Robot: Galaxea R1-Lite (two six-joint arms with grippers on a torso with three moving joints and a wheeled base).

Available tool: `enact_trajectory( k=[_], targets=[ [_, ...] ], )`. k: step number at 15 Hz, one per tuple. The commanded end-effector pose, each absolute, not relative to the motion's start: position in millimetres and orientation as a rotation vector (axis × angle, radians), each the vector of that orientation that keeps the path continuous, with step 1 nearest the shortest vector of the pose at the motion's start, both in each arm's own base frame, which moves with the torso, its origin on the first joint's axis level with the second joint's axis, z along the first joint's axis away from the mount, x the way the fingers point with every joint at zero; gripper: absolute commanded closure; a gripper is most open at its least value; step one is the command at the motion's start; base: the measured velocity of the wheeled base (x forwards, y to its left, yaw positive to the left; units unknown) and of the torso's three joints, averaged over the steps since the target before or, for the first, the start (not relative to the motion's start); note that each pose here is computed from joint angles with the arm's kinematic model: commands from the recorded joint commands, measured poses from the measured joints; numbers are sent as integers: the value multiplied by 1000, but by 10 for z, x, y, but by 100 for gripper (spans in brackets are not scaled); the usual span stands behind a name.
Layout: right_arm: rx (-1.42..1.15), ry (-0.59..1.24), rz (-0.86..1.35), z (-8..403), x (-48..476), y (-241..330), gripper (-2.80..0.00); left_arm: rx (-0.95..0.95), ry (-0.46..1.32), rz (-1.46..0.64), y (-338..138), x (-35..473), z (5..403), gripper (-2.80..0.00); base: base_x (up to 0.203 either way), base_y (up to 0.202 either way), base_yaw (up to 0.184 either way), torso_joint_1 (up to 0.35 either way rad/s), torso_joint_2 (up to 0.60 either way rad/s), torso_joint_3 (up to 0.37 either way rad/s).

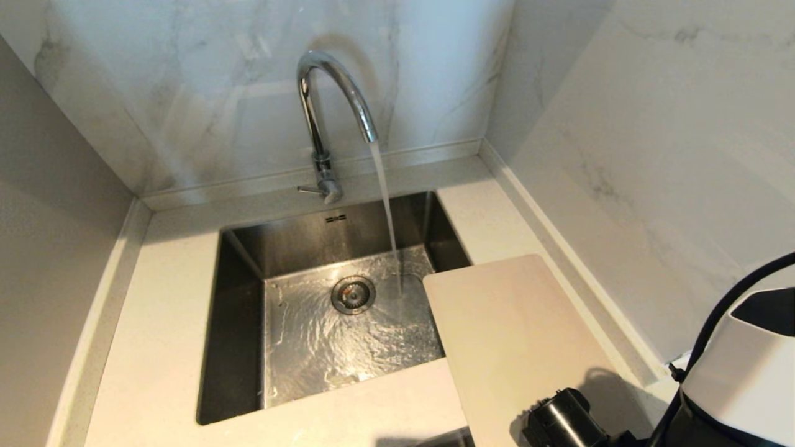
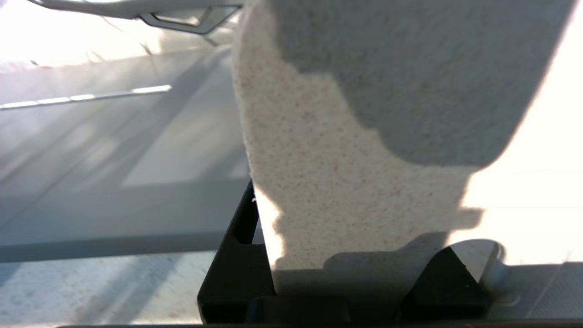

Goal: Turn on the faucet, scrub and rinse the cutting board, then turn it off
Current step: Pick up the cutting board

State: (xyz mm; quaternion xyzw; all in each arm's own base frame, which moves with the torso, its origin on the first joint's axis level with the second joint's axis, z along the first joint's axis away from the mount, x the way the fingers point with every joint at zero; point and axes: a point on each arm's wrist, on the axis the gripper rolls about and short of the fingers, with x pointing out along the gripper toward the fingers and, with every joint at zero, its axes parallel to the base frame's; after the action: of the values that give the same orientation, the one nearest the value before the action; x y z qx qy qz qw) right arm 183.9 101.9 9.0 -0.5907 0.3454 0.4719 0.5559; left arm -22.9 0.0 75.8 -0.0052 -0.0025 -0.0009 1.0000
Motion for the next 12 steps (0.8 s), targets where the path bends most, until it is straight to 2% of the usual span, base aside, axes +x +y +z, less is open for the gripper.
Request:
enact_trajectory(
  k=[1, 9, 12],
  targets=[
    [-1416, 799, 1096, 128, 1833, 1023, 0, -11, -3, -2, 0, -227, 755, 0, 0, 0, 0, 0, 0, 0],
    [-1496, 767, 1059, 177, 1755, 1152, 0, -11, -3, -2, 0, -227, 755, 0, 0, 0, 0, 0, 0, 0],
    [-1545, 766, 982, 234, 1744, 1150, 0, -11, -3, -2, 0, -227, 755, 0, 0, 0, 0, 0, 0, 0]
  ],
)
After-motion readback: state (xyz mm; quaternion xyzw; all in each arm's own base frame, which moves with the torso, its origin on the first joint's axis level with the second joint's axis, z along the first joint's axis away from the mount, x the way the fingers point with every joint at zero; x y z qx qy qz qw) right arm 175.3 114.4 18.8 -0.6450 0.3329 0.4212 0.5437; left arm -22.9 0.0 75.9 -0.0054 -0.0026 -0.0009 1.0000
